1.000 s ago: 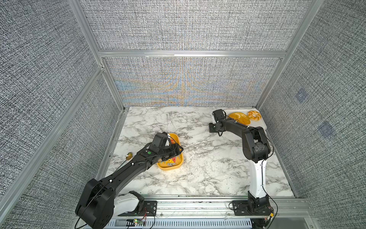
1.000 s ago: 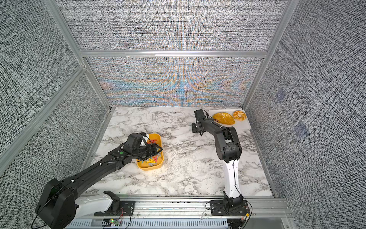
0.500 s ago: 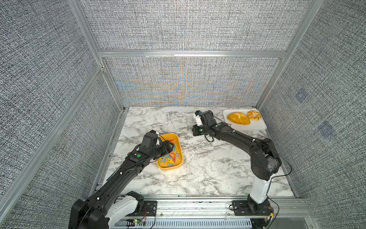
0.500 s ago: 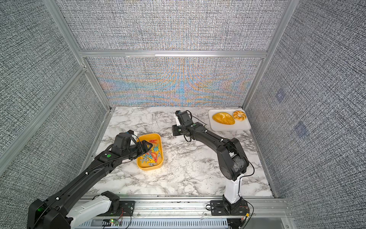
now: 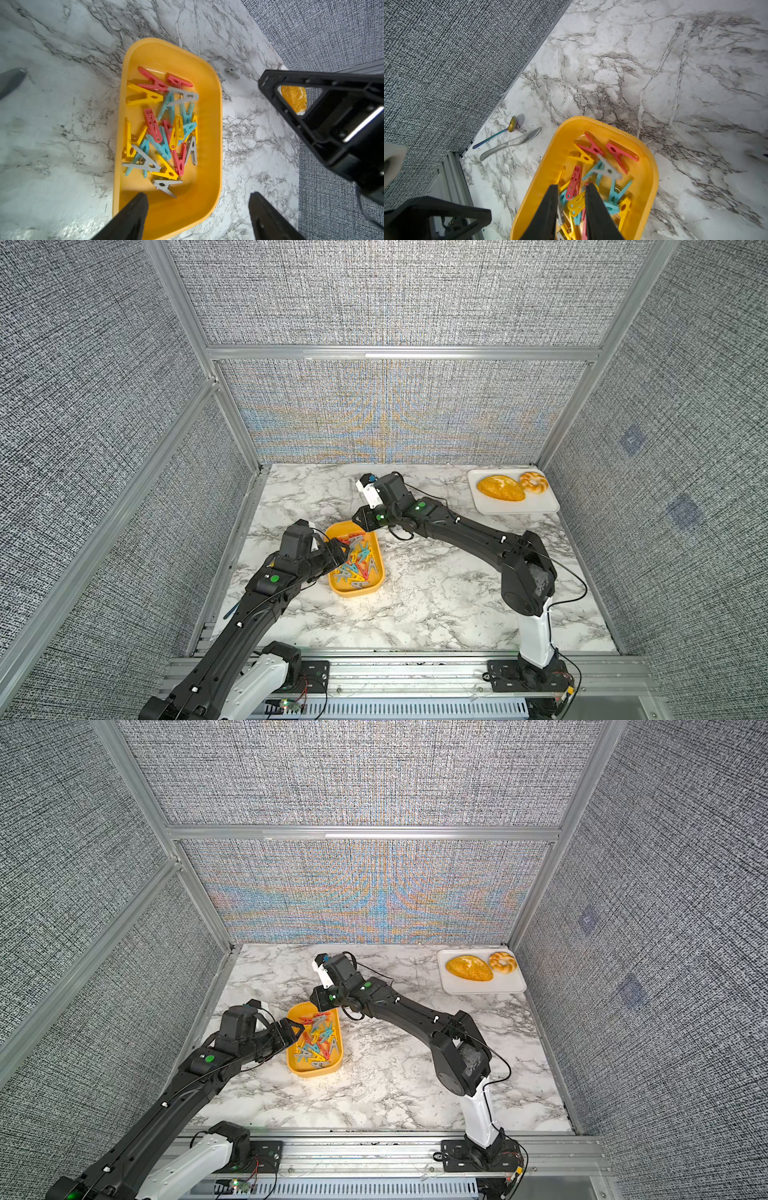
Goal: Put the clothespins into the storage box
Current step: Place the clothespin in the storage box, then pick up the clothespin from the center of the board.
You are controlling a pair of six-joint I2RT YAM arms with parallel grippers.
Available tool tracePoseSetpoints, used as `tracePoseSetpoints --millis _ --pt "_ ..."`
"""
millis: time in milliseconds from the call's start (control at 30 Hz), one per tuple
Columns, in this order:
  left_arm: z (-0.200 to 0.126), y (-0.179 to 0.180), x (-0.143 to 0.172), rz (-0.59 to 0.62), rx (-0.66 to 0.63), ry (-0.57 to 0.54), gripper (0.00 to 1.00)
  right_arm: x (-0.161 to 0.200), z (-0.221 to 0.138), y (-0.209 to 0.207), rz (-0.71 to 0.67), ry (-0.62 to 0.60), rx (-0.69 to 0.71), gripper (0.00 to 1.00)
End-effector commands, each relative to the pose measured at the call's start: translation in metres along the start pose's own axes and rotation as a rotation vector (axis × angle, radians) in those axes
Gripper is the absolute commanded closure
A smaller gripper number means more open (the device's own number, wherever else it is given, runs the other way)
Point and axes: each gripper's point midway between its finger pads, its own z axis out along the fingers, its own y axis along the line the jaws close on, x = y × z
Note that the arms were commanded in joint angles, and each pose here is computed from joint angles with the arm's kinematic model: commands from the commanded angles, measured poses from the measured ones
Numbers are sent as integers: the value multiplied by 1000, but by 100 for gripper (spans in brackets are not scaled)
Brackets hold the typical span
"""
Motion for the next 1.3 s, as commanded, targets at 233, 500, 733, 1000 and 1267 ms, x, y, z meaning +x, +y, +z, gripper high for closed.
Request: tracePoseSetpoints --millis 233,500,733,1000,1267 --pt "9 -11 1 16 45 41 18 -34 -30 -47 33 -89 143 71" --pt "21 -18 1 32 60 86 19 -38 -35 -137 120 -87 291 71" --pt "31 -19 0 29 67 102 19 -27 -17 -208 199 -45 393 72" --pt "43 -14 3 20 59 125 19 -14 21 -240 286 -17 421 71" --pt "47 -10 6 27 46 135 20 3 45 -252 321 17 416 70"
